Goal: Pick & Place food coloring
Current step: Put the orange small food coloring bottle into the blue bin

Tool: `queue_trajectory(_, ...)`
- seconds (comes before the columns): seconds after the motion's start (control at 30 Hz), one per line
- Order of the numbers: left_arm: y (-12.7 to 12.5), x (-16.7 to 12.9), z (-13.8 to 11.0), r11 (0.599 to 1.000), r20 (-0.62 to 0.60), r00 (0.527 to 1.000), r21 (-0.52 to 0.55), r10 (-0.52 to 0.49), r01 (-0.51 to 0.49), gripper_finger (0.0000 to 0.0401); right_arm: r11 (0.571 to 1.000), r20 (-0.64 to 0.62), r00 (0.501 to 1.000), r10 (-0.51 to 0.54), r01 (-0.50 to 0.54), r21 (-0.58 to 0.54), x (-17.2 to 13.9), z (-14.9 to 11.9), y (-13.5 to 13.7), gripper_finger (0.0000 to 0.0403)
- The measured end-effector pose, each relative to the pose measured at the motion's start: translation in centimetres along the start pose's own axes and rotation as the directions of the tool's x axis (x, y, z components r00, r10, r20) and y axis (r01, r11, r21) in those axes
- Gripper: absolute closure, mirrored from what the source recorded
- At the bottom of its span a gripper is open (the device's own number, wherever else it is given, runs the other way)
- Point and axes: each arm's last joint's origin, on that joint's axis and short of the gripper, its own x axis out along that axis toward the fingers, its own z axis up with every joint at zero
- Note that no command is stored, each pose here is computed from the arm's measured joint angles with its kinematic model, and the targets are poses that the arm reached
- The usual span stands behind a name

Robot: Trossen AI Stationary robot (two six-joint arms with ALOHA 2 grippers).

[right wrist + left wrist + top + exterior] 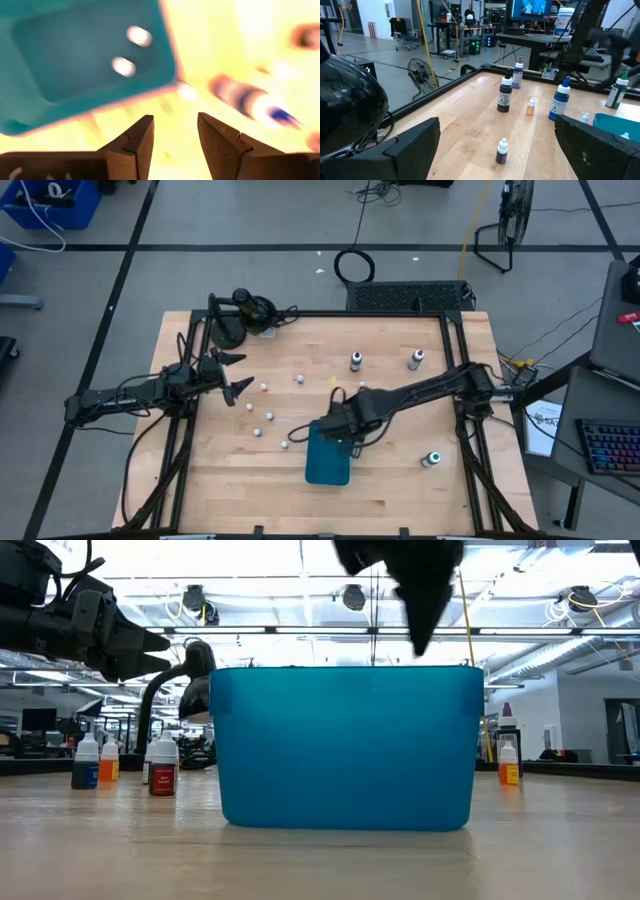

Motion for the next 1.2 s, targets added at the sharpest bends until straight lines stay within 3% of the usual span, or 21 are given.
queue_trajectory(0.13,0.0,0.0,0.0,1.0,0.0,1.0,0.0,0.0,0.0,0.0011,0.99,-0.047,0.993,-0.112,0.116,0.082,-1.7,-2.1,-2.1,0.0259)
queue_trajectory(0.27,0.0,0.0,0.0,1.0,0.001,1.0,0.0,0.0,0.0,0.0011,0.988,-0.042,0.993,-0.114,0.118,0.1,-1.8,-4.1,-3.7,0.0259)
queue_trajectory(0.4,0.0,0.0,0.0,1.0,0.001,1.0,0.0,0.0,0.0,0.0011,0.991,-0.068,0.989,-0.127,0.129,0.025,-0.6,-6.0,-5.3,0.0259)
queue_trajectory(0.57,0.0,0.0,0.0,1.0,0.001,1.0,0.0,0.0,0.0,0.0011,0.985,-0.103,0.983,-0.15,0.157,0.069,1.5,-8.0,-7.4,0.0266)
queue_trajectory(0.8,0.0,0.0,0.0,1.0,0.0,1.0,0.0,0.0,0.0,0.0011,0.983,-0.069,0.995,-0.071,0.081,0.162,5.6,-8.5,-9.4,0.0264)
queue_trajectory(1.2,0.0,0.0,0.0,1.0,0.0,1.0,0.0,0.0,0.0,0.0011,0.98,-0.026,0.998,0.058,-0.052,0.193,11.2,-8.1,-11.7,0.027)
